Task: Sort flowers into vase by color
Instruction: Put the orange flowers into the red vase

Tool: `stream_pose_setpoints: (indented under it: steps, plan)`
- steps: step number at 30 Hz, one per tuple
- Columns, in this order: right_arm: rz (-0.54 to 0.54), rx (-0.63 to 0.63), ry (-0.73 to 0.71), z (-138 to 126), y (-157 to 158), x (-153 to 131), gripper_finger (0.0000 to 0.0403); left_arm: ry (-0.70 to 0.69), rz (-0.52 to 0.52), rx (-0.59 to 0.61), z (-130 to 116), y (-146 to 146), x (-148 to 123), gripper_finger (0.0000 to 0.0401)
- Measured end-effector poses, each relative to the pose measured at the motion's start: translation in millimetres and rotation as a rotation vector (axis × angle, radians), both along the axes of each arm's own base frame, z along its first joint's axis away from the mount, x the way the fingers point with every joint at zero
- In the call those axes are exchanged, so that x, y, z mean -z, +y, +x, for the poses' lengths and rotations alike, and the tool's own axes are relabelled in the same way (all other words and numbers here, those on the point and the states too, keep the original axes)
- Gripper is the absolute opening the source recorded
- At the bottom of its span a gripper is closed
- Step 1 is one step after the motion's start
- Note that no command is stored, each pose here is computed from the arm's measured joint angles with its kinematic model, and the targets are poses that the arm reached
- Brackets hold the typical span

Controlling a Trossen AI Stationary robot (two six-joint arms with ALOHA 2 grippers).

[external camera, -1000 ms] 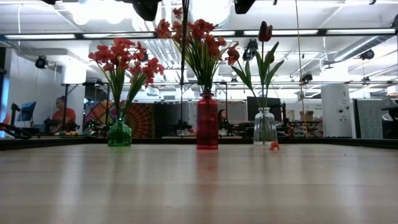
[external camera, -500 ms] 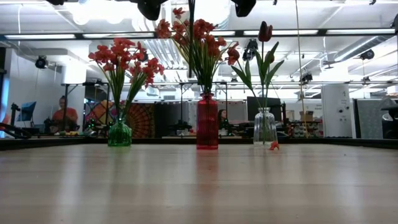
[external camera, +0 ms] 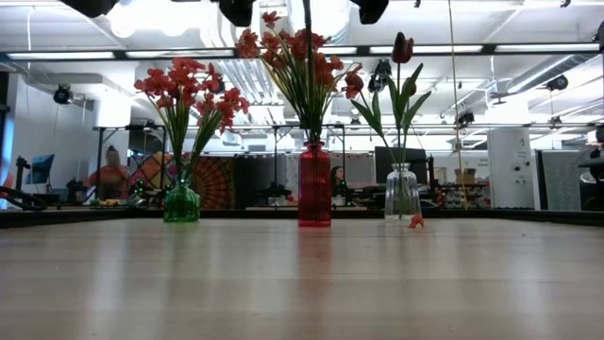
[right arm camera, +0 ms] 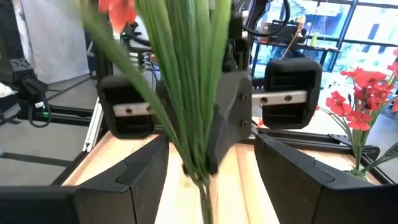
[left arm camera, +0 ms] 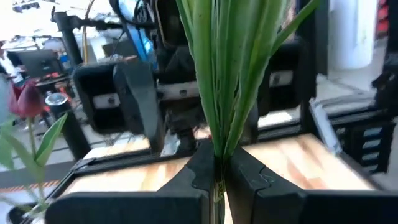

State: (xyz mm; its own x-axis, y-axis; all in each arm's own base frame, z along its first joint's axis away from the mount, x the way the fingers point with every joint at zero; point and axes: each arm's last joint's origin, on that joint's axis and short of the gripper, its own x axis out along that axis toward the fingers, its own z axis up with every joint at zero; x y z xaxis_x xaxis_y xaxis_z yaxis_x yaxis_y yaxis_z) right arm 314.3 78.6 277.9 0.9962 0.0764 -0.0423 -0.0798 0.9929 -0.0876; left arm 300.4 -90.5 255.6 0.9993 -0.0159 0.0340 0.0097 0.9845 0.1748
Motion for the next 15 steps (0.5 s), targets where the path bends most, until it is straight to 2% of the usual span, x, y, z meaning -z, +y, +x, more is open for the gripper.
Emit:
stream_pose_setpoints:
  steps: [15]
  plan:
    - [-0.004, -0.001, -0.002, 0.0, 0.0, -0.3, 0.0231, 0.028, 0.017, -0.021, 4.3, -0.3, 8.9, 0.0004]
